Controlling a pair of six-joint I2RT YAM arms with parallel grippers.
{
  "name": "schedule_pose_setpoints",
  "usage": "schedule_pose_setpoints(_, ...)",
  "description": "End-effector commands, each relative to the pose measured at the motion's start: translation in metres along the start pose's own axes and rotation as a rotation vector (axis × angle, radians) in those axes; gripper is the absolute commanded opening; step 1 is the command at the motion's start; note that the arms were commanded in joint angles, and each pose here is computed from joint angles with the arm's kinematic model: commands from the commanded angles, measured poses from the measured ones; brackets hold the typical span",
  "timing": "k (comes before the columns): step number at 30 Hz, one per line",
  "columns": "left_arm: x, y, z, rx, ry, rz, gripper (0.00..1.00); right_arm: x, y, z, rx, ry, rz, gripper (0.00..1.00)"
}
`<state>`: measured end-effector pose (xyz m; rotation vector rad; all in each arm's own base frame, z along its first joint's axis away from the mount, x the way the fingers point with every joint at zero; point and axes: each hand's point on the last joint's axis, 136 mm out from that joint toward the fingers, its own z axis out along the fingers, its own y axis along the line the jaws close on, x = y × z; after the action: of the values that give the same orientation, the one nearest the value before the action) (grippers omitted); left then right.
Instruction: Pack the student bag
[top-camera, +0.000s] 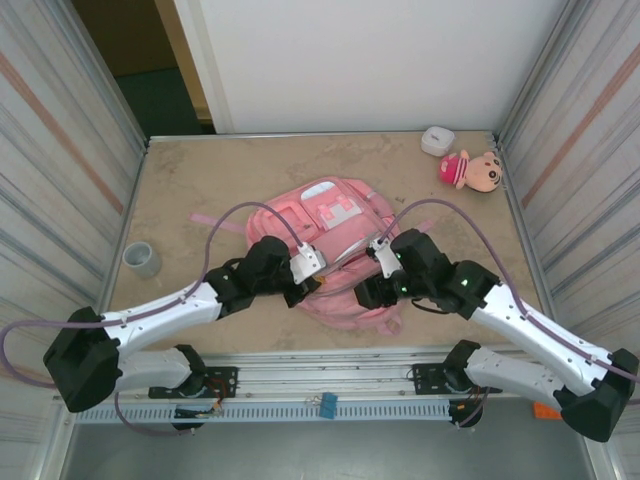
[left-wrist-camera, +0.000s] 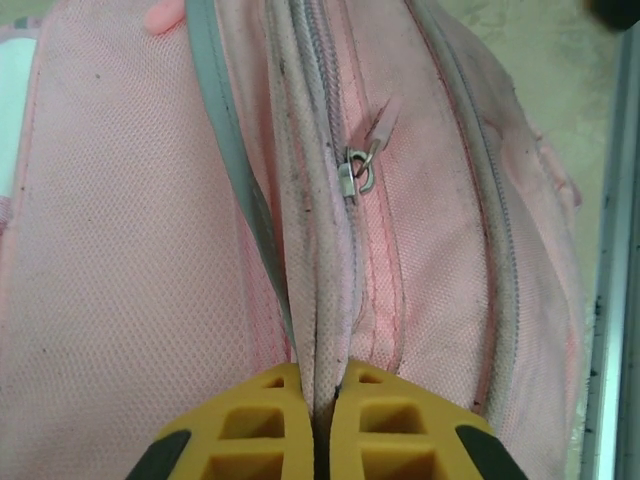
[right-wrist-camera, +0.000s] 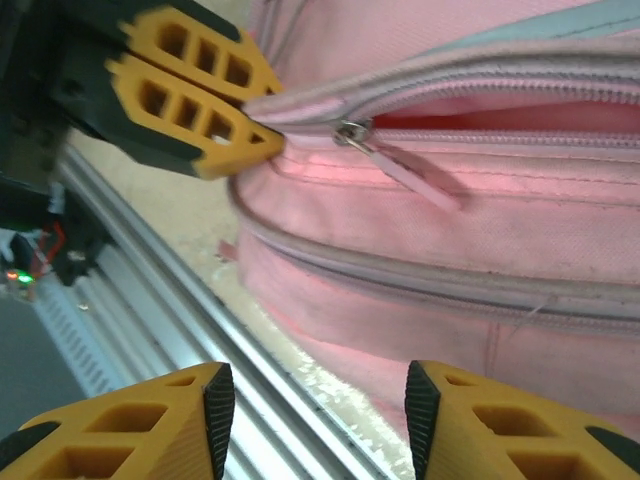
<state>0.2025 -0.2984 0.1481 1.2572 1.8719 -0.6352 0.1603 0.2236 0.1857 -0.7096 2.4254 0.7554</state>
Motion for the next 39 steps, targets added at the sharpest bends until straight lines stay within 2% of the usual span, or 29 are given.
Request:
schedule_pose_setpoints(1,-0.025,-0.020,-0.013,0.129,-0.092,-0.051,0.00,-0.030,-0.004,0.001,0.043,-0.125,-0.106,0.51)
schedule_pose_setpoints(13,-0.032,-0.025,-0.009,0.186,-0.099,-0.075,0.00,-0.052,0.005,0.037,0.011,-0.071,-0.227,0.51)
schedule_pose_setpoints(19,-0.037,-0.015,-0.014,0.144,-0.115,-0.088,0.00,-0.045,0.001,0.042,0.027,-0.028,-0.222,0.33)
schedule_pose_setpoints(25,-0.033,0.005,-0.023,0.077,-0.124,-0.122,0.00,-0.029,-0.027,0.030,0.157,0.021,-0.188,0.01)
schedule_pose_setpoints(26,-0.030,0.008,-0.024,0.064,-0.115,-0.124,0.00,-0.029,-0.032,0.026,0.172,0.023,-0.176,0.00)
schedule_pose_setpoints(31,-0.012,0.021,-0.030,-0.001,-0.060,-0.126,0.00,-0.027,-0.066,0.003,0.253,0.016,-0.074,0.00)
schedule_pose_setpoints(36,0.004,0.025,-0.039,-0.027,-0.027,-0.113,0.00,-0.023,-0.116,-0.015,0.379,0.041,0.068,0.00)
schedule_pose_setpoints(39,0.016,0.028,-0.046,-0.065,0.002,-0.079,0.00,-0.029,-0.119,-0.015,0.326,0.044,0.111,0.00)
